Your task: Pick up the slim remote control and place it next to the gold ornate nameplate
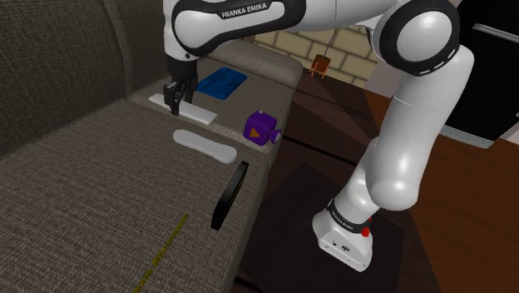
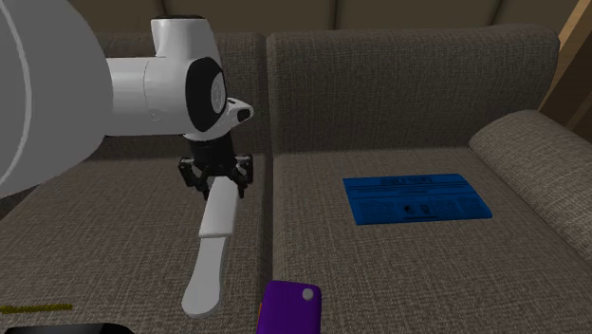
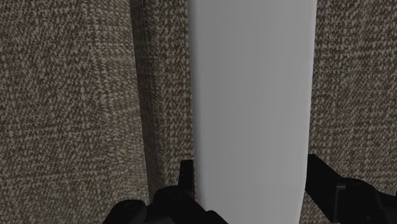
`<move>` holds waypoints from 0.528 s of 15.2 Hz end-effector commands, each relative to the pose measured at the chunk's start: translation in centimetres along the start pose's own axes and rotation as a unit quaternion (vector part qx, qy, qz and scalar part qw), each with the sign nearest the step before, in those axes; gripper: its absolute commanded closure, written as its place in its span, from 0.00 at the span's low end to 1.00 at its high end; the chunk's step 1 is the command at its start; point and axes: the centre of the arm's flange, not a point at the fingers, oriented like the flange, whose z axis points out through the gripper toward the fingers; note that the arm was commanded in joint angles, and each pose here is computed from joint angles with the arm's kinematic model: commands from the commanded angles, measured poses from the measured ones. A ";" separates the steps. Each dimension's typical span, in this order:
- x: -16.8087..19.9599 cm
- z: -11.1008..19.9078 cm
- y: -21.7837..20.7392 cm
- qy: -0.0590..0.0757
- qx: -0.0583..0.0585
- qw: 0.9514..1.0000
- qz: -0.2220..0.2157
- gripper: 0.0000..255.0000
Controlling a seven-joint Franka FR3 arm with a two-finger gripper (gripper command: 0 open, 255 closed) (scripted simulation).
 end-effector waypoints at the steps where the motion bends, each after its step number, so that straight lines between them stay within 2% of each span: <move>1: -0.9 0.0 -2.6 0.000 0.000 1.000 0.001 1.00; 8: -4.0 -0.2 -11.2 0.000 0.000 1.000 0.001 1.00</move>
